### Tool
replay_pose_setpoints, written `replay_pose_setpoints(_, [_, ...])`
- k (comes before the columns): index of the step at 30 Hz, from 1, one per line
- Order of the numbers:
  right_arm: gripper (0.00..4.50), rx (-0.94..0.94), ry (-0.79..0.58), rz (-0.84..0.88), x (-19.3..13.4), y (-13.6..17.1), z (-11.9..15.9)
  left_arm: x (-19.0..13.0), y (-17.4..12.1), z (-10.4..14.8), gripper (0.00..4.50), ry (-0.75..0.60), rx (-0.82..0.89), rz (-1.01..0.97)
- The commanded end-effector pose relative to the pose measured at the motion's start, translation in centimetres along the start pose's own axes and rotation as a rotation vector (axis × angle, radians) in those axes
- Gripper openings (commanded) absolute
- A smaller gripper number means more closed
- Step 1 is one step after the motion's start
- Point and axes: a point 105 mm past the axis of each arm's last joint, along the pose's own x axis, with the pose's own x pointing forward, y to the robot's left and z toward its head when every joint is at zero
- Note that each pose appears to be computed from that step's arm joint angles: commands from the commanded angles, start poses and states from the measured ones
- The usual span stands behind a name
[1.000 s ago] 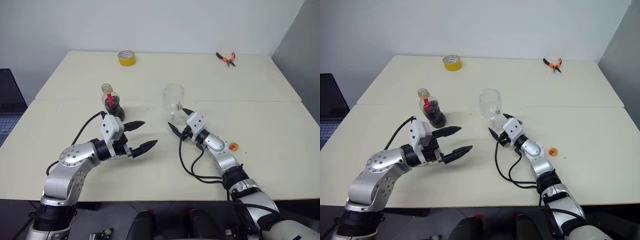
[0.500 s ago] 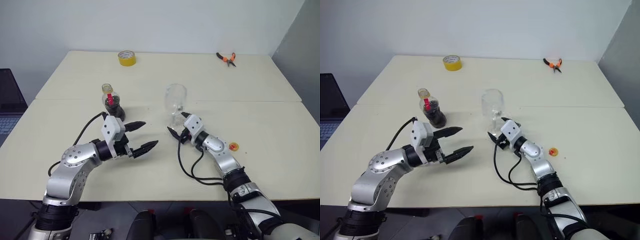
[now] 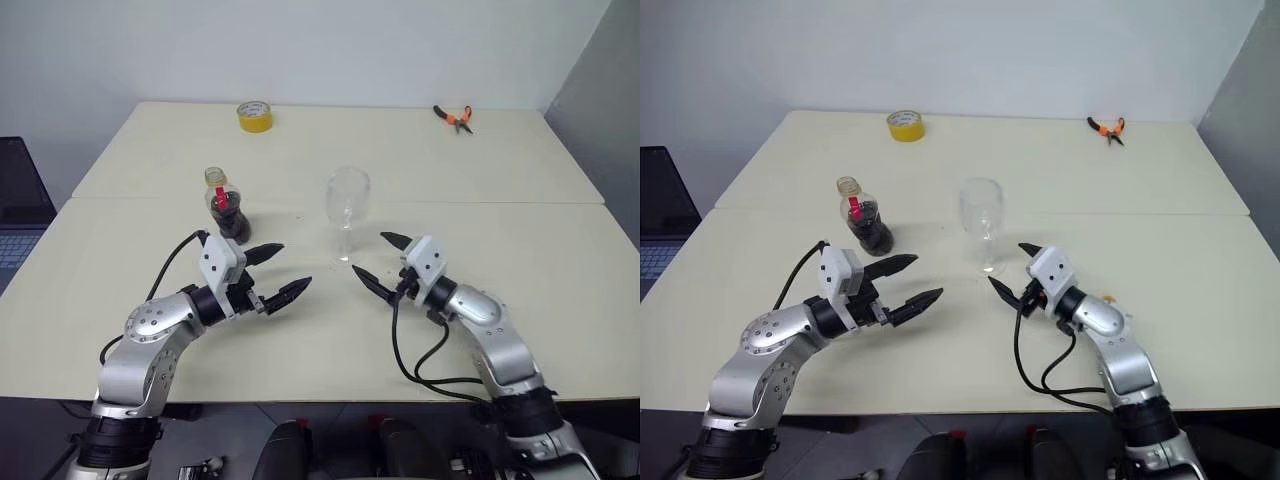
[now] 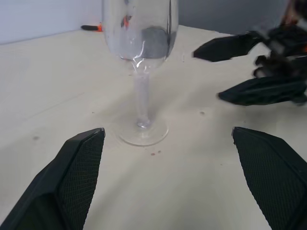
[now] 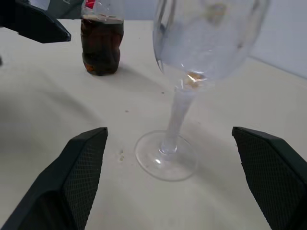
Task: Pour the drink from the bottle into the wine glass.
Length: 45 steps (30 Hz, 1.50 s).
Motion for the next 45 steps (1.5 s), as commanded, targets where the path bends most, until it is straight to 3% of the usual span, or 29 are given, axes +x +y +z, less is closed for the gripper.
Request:
replay_pose_setpoints(1, [4.44, -0.013, -0.091, -0.005, -2.3, -0.4, 4.1, -1.2, 1.0, 1.6, 4.5, -0.06, 0.048, 0.105])
replay_pose_setpoints(5, [4.44, 0.007, -0.099, 0.058, -3.5, 0.5, 5.5, -2.0, 1.1, 1.6, 4.5, -0.059, 0.055, 0.14])
replay_pose_setpoints(9, [4.44, 0.054, -0.093, 0.213, -4.4, 2.7, 6.6, -4.4, 5.8, 1.1, 4.5, -0.083, 0.064, 0.538])
replay_pose_setpoints(15, [4.44, 0.084, -0.096, 0.281, -4.3, 3.3, 7.2, -3.7, 7.2, 0.7, 4.5, -0.078, 0.101, 0.662])
replay_pose_setpoints(24, [4.44, 0.089, -0.118, 0.364, -4.1, 4.1, 8.6, -0.4, 9.1, -0.6, 4.5, 0.004, 0.118, 0.704])
replay_pose_setpoints(31, [4.44, 0.084, -0.123, 0.374, -3.9, 4.3, 9.0, 1.0, 11.2, -0.8, 4.5, 0.002, 0.067, 0.729])
replay_pose_setpoints(41, [4.44, 0.071, -0.116, 0.366, -3.7, 4.0, 9.0, 3.3, 11.9, -0.2, 4.5, -0.027, 0.079, 0.696])
replay_pose_setpoints(45, [4.5, 0.072, -0.114, 0.36, -3.6, 4.0, 8.9, 3.4, 12.3, -0.1, 3.26, -0.045, 0.071, 0.696])
